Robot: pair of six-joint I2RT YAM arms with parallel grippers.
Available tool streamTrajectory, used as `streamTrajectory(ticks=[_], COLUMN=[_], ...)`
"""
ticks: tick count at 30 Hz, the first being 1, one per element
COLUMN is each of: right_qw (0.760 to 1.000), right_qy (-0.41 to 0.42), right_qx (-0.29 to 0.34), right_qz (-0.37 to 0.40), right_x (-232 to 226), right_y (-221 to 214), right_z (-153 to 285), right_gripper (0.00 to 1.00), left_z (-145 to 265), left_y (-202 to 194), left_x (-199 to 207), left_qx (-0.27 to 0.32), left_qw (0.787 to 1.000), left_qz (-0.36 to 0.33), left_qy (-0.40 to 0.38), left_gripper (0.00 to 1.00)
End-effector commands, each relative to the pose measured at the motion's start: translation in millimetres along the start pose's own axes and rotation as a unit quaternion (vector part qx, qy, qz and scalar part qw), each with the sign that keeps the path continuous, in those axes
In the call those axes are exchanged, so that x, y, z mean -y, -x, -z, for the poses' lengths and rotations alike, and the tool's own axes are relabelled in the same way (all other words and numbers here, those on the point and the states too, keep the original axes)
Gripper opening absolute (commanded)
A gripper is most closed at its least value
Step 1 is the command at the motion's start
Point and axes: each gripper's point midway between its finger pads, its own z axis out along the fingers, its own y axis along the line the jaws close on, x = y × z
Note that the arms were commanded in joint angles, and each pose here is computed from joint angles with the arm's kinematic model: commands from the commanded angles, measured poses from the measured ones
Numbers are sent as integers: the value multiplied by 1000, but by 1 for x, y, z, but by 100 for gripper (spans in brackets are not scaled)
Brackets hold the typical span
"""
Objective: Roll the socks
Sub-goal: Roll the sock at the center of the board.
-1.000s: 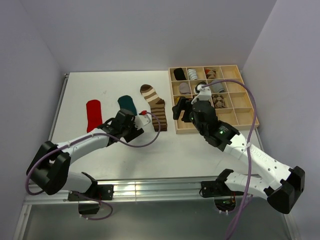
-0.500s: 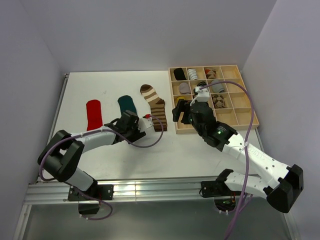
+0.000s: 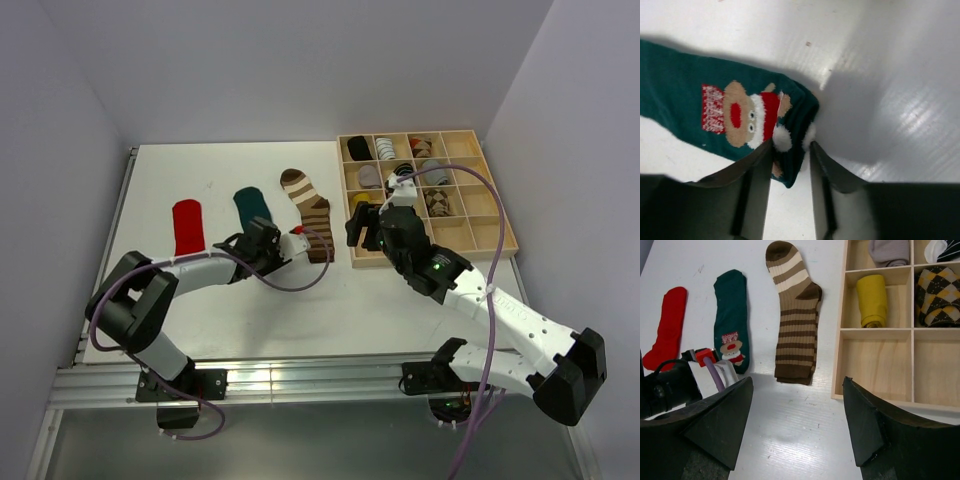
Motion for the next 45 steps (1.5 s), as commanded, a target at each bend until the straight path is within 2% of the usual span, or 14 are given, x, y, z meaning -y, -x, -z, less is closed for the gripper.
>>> streamTrajectory(ticks=[1,2,4,5,6,12,17,19,20,25,28,32,39,45], right_qw=[1000,999,999,999,998,990,970,962,953,930,920,910,890,879], right_qy=[16,21,37,46,60,131,228,254,284,336,353,364,379,373], right_qx=[27,26,24,24,22,19,3,0,-3,-34,-57,-80,-120,-141], right_qz=[3,8,15,18,24,49,83,95,109,142,161,182,221,260], right_x=[-6,-8,-13,-16,-20,-38,-63,-70,-82,-108,-120,-140,-164,-176], right_y=[15,15,12,12,9,-9,-42,-56,-65,-104,-120,-138,-172,-194], right_z=[1,1,-1,-1,-2,-5,-2,-1,2,4,-2,-13,-31,-40], right_gripper=[79,79,78,77,77,74,72,71,70,70,70,70,70,70], left_z=[2,7,13,20,24,50,65,71,69,84,83,76,76,78], left_y=[-3,-10,4,-3,10,12,15,5,10,2,2,-11,-31,-34], left_x=[15,23,25,34,38,51,61,67,65,64,61,64,76,76], left_qx=[-11,-27,-6,-23,-3,-13,-11,-31,-16,-32,-26,-50,-74,-76], left_qw=[997,994,988,981,975,945,902,879,869,822,803,796,783,783], left_qz=[19,26,48,57,62,90,116,142,142,182,196,206,210,209], left_qy=[-74,-101,-149,-181,-212,-313,-417,-455,-474,-539,-562,-567,-581,-580], left_gripper=[38,36,31,30,28,18,11,8,7,6,5,0,0,0])
